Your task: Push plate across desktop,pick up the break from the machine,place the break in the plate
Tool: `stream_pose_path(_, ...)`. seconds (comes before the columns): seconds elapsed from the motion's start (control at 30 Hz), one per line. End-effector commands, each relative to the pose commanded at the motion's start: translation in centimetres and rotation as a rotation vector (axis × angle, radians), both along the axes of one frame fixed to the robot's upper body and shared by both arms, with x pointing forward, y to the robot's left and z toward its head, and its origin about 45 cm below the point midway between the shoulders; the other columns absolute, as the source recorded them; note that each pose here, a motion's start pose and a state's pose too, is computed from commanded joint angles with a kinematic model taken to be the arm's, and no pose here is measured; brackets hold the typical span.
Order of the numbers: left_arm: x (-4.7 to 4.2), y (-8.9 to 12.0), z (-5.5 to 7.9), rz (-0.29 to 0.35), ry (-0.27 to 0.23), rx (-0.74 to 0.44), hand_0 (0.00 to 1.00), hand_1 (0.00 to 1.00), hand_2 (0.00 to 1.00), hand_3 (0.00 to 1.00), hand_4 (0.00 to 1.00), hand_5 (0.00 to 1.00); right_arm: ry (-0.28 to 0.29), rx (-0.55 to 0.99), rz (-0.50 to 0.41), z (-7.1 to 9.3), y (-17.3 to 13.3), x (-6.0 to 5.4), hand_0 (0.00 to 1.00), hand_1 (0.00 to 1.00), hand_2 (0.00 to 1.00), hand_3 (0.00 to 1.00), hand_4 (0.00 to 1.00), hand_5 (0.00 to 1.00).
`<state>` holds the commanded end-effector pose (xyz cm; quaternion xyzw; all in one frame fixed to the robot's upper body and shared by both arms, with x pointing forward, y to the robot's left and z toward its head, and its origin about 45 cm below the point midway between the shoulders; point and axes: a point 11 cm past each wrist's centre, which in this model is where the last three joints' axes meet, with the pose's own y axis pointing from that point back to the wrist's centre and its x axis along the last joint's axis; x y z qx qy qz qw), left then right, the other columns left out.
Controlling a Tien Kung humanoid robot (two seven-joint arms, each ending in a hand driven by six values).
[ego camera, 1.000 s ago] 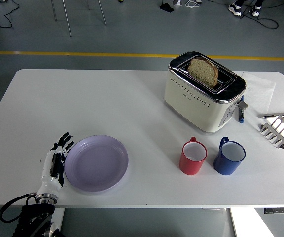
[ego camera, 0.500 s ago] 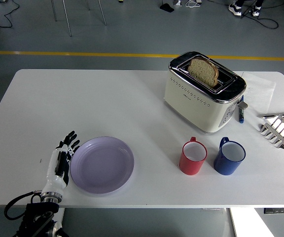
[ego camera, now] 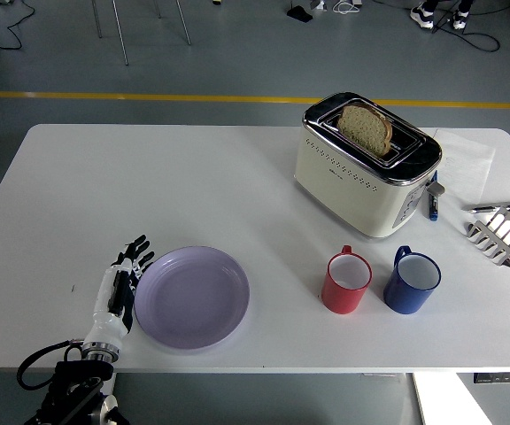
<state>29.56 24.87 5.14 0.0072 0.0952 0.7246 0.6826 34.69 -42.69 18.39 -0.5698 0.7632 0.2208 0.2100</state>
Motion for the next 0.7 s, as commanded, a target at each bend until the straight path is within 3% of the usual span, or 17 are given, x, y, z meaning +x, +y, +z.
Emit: stream_pose_path(0.7, 0.42, -1.5, 0.0, -0.071, 0.010, -0.015, 0.828, 0.868, 0.916, 0.867, 0.607, 0.998, 0.004, 0.003, 0.000, -0.2, 0.1, 0.0, 0.706, 0.644, 0.656, 0.626, 0.492, 0.509)
